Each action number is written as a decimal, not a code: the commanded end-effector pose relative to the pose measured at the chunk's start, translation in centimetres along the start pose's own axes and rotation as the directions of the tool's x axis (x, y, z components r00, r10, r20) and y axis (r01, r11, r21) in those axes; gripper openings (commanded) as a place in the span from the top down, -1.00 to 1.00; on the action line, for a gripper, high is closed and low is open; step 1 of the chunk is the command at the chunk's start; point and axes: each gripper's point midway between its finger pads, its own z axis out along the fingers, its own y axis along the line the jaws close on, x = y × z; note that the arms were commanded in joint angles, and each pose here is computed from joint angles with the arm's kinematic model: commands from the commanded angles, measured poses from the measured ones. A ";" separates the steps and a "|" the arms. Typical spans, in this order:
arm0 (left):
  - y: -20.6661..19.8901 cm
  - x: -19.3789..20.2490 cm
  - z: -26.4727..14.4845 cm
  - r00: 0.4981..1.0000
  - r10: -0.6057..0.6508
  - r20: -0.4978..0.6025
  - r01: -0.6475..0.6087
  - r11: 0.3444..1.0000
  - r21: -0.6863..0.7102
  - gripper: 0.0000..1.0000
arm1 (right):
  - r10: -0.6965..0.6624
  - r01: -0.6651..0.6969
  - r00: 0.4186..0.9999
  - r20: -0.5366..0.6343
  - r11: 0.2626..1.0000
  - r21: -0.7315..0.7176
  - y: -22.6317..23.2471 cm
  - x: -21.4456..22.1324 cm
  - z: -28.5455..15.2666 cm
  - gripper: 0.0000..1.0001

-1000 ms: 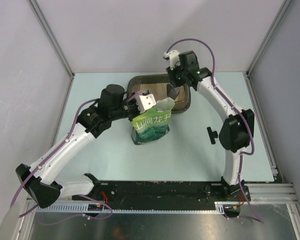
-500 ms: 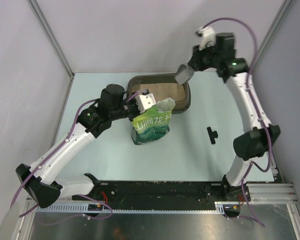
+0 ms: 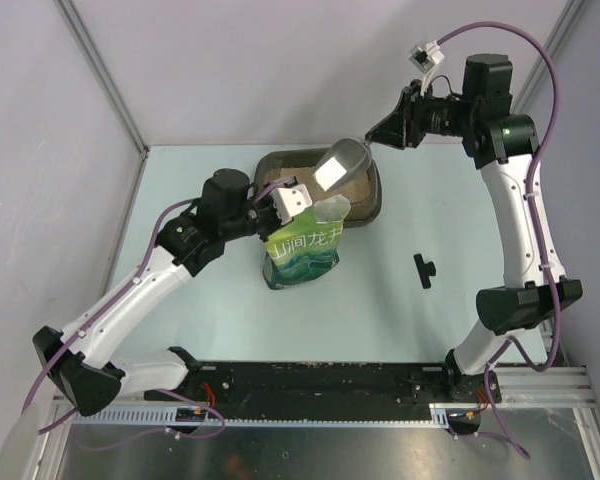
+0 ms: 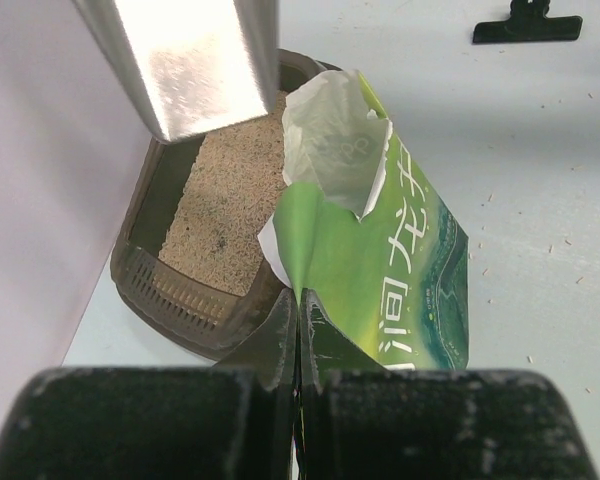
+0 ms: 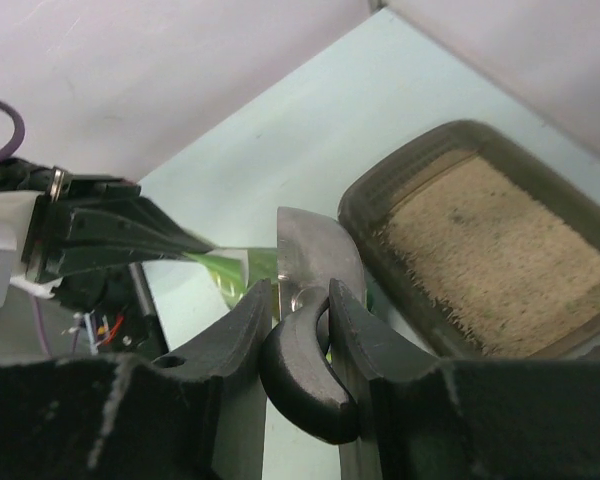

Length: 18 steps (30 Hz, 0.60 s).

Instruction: Fill the litter box with clean litter

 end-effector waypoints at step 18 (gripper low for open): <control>1.9 -4.0 -1.5 0.989 -0.007 0.148 0.019 0.996 -0.084 1.00 | -0.106 0.094 0.972 -0.209 0.993 -0.065 0.6 5.8 1.9 1.00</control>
